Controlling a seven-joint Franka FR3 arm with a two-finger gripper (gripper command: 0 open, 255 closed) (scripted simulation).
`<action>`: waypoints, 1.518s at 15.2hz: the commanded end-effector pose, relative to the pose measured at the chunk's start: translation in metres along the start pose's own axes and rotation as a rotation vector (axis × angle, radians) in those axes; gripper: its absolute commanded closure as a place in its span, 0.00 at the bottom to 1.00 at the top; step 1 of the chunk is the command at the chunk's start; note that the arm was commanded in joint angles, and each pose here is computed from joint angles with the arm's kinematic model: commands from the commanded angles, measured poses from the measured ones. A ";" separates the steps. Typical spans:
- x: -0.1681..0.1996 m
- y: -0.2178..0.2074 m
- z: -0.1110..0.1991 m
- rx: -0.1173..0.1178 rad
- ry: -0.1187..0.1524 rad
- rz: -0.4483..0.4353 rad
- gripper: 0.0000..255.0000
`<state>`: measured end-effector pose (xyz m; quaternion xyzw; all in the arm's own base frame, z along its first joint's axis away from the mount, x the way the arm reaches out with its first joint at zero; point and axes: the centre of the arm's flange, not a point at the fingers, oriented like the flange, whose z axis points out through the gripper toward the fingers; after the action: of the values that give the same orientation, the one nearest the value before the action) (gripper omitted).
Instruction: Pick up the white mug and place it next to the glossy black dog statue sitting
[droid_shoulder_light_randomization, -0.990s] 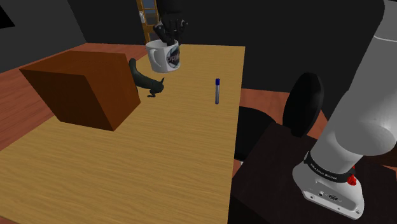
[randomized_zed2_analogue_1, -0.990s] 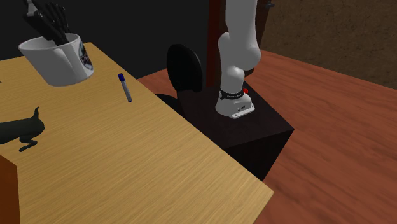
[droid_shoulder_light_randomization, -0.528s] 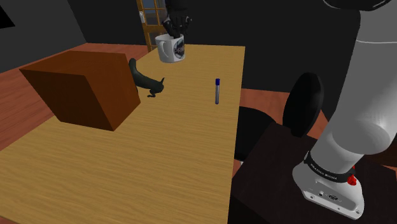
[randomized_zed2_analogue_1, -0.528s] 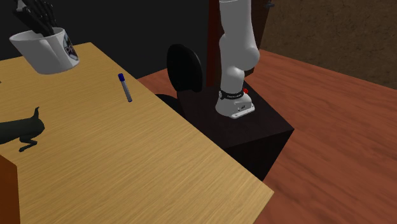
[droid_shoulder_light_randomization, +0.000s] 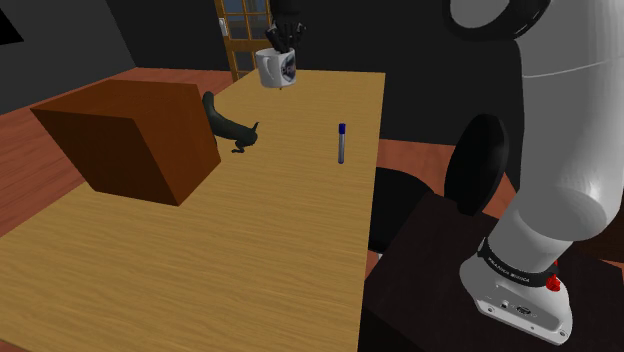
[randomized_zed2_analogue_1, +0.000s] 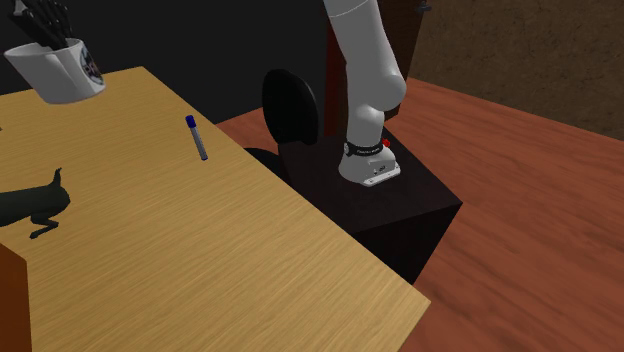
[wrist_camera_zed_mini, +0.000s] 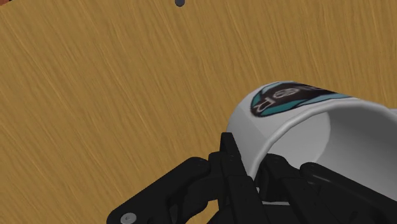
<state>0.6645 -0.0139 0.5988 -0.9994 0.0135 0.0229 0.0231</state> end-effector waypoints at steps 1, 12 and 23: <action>0.002 0.003 0.009 0.000 0.001 -0.001 1.00; 0.004 0.006 0.067 0.000 0.001 -0.001 1.00; 0.007 0.008 0.125 0.000 0.001 -0.001 1.00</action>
<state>0.6655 -0.0164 0.4784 -0.9994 0.0131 0.0227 0.0233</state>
